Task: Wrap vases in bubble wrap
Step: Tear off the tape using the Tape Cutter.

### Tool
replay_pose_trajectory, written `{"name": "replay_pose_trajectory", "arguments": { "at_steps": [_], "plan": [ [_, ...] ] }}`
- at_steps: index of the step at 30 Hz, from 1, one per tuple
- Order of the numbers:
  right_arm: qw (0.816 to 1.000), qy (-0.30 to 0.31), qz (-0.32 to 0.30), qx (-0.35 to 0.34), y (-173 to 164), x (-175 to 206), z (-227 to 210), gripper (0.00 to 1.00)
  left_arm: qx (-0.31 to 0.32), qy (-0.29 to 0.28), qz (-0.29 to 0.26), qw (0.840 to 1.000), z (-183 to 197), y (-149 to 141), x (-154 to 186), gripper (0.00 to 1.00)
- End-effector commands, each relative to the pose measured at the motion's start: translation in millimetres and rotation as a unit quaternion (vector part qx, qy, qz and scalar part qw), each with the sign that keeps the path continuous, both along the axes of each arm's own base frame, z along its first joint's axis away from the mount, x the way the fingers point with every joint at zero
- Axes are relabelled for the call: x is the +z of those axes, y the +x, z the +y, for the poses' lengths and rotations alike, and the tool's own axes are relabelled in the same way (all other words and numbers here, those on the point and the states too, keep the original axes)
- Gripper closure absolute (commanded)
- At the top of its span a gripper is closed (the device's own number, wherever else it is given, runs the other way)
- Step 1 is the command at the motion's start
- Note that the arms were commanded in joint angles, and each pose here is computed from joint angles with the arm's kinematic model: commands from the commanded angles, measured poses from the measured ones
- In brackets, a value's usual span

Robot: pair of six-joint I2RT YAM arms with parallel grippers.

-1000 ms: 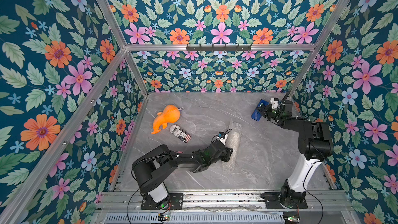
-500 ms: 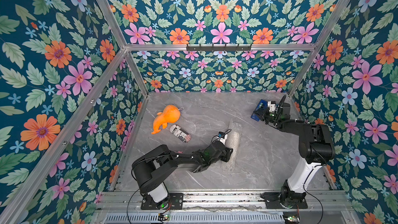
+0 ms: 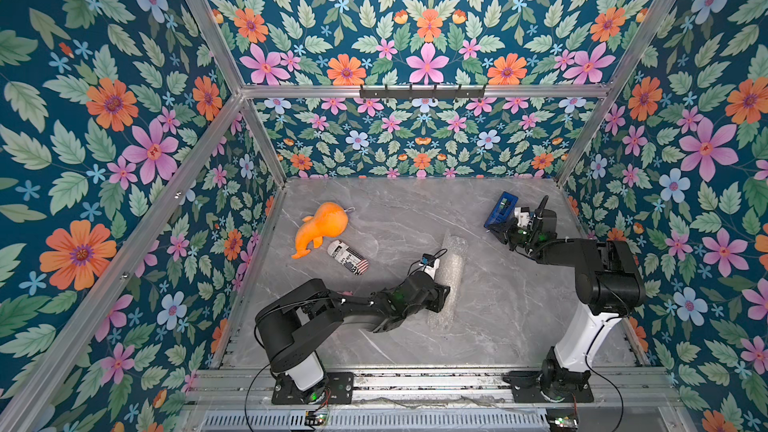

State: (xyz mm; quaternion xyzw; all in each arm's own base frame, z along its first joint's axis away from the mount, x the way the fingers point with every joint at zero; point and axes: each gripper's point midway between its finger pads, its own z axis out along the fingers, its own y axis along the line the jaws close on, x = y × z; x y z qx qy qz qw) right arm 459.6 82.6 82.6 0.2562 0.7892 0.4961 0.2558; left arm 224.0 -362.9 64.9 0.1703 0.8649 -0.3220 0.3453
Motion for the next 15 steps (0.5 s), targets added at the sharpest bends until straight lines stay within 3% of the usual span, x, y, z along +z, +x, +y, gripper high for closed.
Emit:
{"name": "replay_pose_trajectory", "arguments": {
  "at_steps": [1, 15],
  "plan": [
    [1.000, 0.010, 0.003, -0.002, 2, -4, 0, 1.00, -0.016, 0.066, 0.037, 0.997, 17, -14, -32, 0.55],
    [0.997, -0.006, 0.058, -0.041, 6, -47, -17, 1.00, -0.015, 0.066, 0.037, 0.997, 17, -14, -33, 0.56]
  ]
}}
